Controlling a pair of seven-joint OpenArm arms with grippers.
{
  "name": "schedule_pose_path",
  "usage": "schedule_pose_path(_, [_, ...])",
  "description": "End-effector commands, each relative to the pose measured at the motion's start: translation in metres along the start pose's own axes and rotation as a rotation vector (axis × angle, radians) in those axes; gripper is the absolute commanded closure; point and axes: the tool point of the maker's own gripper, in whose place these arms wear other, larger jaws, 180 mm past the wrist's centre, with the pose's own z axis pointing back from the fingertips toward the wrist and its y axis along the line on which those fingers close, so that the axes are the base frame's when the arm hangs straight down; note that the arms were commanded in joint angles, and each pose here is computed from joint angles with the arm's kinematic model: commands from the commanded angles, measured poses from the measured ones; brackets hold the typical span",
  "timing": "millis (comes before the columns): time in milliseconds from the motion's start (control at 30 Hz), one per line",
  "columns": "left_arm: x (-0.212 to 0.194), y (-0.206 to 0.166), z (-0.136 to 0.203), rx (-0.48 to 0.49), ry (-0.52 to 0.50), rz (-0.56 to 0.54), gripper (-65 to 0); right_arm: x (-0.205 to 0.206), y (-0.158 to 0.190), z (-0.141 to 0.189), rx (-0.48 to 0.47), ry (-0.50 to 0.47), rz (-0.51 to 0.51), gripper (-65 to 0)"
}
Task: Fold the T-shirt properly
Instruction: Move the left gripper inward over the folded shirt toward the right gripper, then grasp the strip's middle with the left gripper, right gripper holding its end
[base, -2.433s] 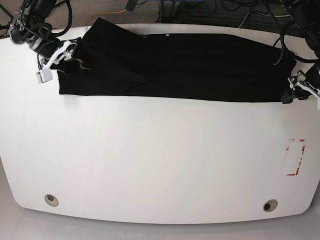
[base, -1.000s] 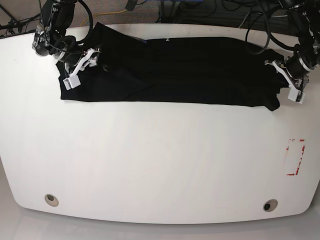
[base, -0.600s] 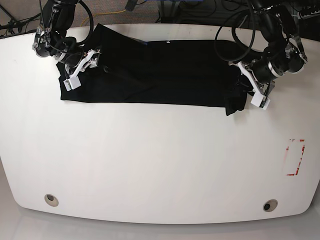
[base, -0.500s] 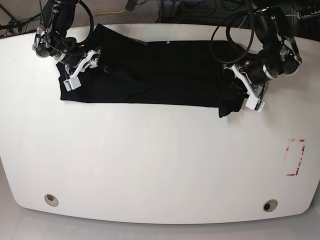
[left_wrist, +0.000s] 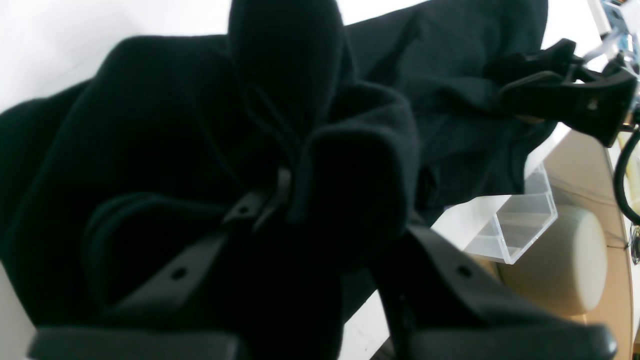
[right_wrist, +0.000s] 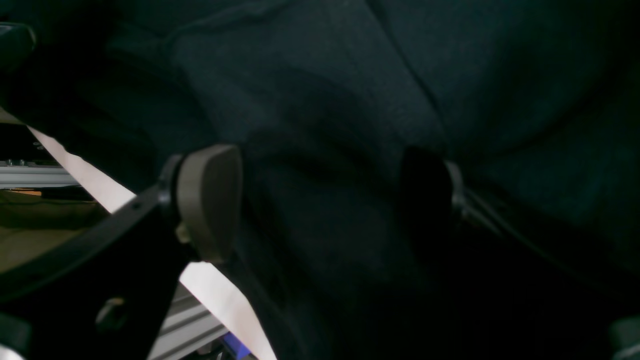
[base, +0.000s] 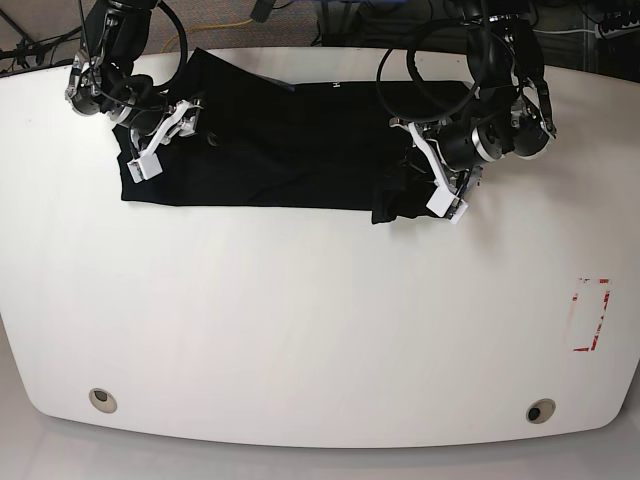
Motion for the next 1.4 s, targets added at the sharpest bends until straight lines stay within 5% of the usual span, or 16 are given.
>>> schedule_pose_path(0, [0.016,-0.009,0.000,-0.027,-0.050,-0.024,-8.9,-0.015,-0.009,0.002,-0.046,0.081,-0.001,-47.9])
schedule_pose_path(133, [0.027,-0.015,-0.006,-0.037,-0.052,-0.067,-14.3,-0.014,-0.009,0.002,-0.045,0.080,0.002,-47.9])
schedule_pose_path(333, [0.030,-0.031,-0.018,-0.068,-0.016,-0.138,-36.0,-0.017,0.001,-0.007,-0.013,0.110,0.026,-47.9])
schedule_pose_path(667, [0.047,-0.083,-0.019,-0.156,-0.005,-0.337,-36.3,-0.015,0.004,-0.009,-0.006,0.105,0.027,-47.9])
schedule_pose_path(967, [0.066,-0.031,0.007,-0.007,-0.047,-0.320,-36.0,-0.011,0.003,-0.011,-0.005,0.097,0.031,-47.9])
schedule_pose_path(1367, [0.040,0.029,0.032,0.170,0.074,-0.386,-36.0,0.012,0.012,-0.006,-0.004,0.044,0.091,-47.9])
